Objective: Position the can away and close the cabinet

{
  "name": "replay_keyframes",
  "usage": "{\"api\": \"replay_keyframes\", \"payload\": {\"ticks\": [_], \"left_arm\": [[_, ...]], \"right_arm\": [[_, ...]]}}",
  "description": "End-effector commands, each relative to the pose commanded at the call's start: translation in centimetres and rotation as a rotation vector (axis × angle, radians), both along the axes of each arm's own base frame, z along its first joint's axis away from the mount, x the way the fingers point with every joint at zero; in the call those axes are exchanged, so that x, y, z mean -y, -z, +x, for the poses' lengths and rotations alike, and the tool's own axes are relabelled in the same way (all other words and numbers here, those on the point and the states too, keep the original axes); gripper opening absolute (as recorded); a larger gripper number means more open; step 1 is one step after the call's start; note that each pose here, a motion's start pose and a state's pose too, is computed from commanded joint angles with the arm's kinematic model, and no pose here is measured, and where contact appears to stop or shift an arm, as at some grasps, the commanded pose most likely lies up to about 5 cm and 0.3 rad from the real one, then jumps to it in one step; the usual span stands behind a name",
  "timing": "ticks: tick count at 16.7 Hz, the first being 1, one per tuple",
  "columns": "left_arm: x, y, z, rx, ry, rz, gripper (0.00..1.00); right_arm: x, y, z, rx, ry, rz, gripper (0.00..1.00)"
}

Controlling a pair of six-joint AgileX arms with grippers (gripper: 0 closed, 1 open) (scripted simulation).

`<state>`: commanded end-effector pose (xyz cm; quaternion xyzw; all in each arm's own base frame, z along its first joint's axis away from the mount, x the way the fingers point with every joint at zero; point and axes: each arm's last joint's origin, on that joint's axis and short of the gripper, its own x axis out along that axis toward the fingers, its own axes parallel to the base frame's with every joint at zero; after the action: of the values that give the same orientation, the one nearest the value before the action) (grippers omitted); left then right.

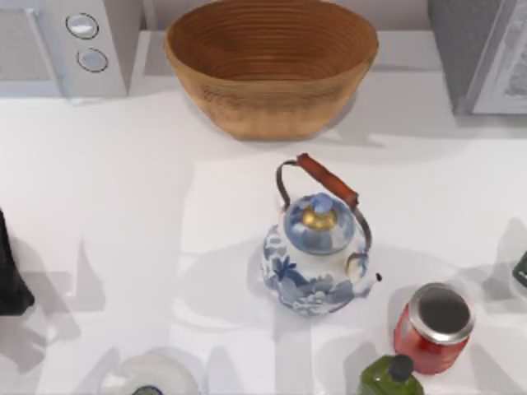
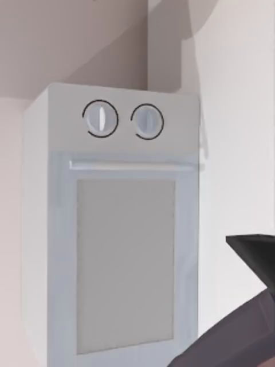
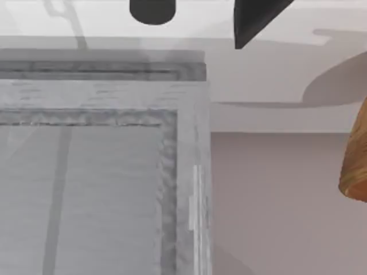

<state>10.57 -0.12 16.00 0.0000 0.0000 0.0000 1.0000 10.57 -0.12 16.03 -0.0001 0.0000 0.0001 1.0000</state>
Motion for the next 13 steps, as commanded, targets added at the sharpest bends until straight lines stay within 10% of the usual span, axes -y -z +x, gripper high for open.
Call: {"api": "replay_keyframes", "payload": {"ticks": [13], "left_arm": [[0.0, 0.0, 0.0, 0.000, 0.000, 0.000, 1.00]], "right_arm": [[2.0, -2.9, 1.6, 0.045, 0.002, -0.013, 1.00]]}}
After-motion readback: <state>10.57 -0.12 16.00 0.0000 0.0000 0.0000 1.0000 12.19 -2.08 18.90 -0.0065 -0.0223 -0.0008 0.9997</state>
